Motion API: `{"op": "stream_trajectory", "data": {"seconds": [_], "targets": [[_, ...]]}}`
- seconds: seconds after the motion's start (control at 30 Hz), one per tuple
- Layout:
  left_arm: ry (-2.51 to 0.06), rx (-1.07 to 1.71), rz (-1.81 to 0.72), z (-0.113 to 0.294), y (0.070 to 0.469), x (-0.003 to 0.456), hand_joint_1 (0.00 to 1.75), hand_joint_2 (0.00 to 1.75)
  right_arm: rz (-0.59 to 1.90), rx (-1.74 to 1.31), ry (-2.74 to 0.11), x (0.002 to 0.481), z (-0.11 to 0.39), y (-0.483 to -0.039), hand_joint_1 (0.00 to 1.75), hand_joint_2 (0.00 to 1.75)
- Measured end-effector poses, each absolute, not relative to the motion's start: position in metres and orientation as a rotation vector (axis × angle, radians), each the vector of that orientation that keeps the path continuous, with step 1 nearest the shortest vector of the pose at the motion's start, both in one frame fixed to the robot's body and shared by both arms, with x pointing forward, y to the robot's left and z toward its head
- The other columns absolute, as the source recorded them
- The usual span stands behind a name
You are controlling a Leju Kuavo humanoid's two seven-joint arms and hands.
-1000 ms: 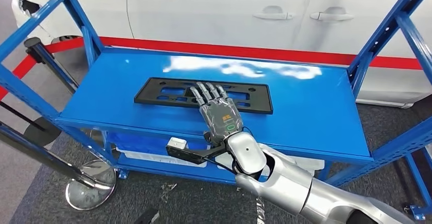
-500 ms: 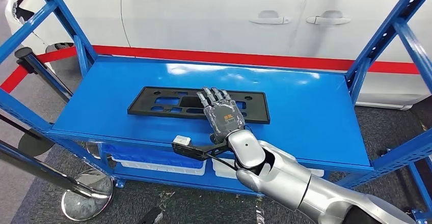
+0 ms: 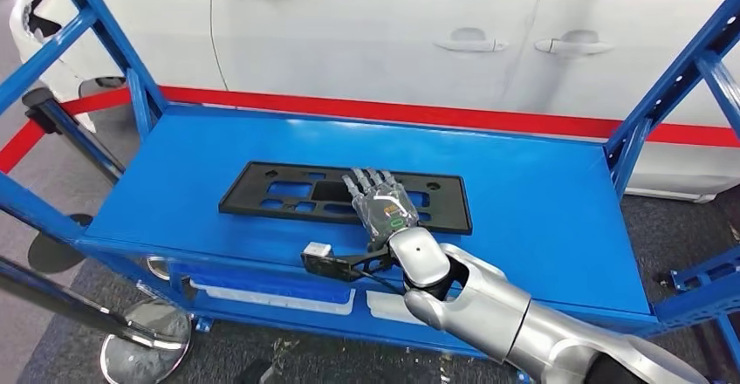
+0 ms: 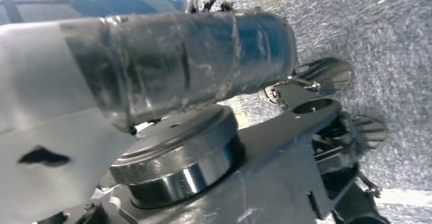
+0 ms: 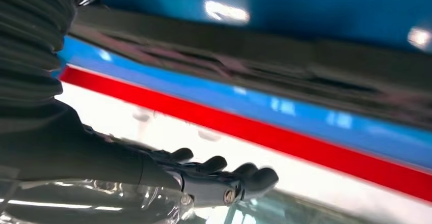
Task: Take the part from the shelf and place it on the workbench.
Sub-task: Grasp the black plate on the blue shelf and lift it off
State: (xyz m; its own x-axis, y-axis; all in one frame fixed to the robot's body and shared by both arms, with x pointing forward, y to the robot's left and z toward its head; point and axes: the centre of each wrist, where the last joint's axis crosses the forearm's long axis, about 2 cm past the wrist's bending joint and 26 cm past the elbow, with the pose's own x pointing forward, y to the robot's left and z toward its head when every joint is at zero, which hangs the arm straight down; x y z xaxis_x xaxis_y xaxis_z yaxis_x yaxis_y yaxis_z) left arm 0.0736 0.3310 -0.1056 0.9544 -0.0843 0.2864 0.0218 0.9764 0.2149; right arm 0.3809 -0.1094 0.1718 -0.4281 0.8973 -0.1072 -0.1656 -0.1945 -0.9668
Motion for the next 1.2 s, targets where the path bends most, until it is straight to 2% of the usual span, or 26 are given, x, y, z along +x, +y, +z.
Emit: {"op": "stream_trajectory", "data": {"seconds": [0.67, 0.7, 0.8, 0.83, 0.93, 1.2], "targets": [[-0.313, 0.205, -0.046, -0.106, 0.329, 0.072, 0.0, 0.0, 1.795, -0.837, -1.068, 0.38, 0.151, -0.11, 0.01, 1.75], [-0.316, 0.205, -0.047, -0.106, 0.329, 0.072, 0.0, 0.0, 1.798, -0.833, -1.055, 0.381, 0.15, -0.11, 0.11, 1.75], [-0.322, 0.207, -0.047, -0.106, 0.329, 0.073, 0.0, 0.0, 1.811, -0.815, -1.019, 0.381, 0.148, -0.111, 1.26, 1.75], [-0.322, 0.206, -0.047, -0.106, 0.329, 0.072, 0.0, 0.0, 1.816, -0.808, -1.007, 0.38, 0.147, -0.111, 1.57, 1.75], [-0.325, 0.2, -0.047, -0.106, 0.328, 0.072, 0.0, 0.0, 1.823, -0.794, -0.988, 0.38, 0.147, -0.11, 1.68, 1.75], [-0.364, 0.203, -0.051, -0.106, 0.328, 0.072, 0.0, 0.0, 1.814, -0.789, -1.0, 0.379, 0.146, -0.107, 1.7, 1.75]]}}
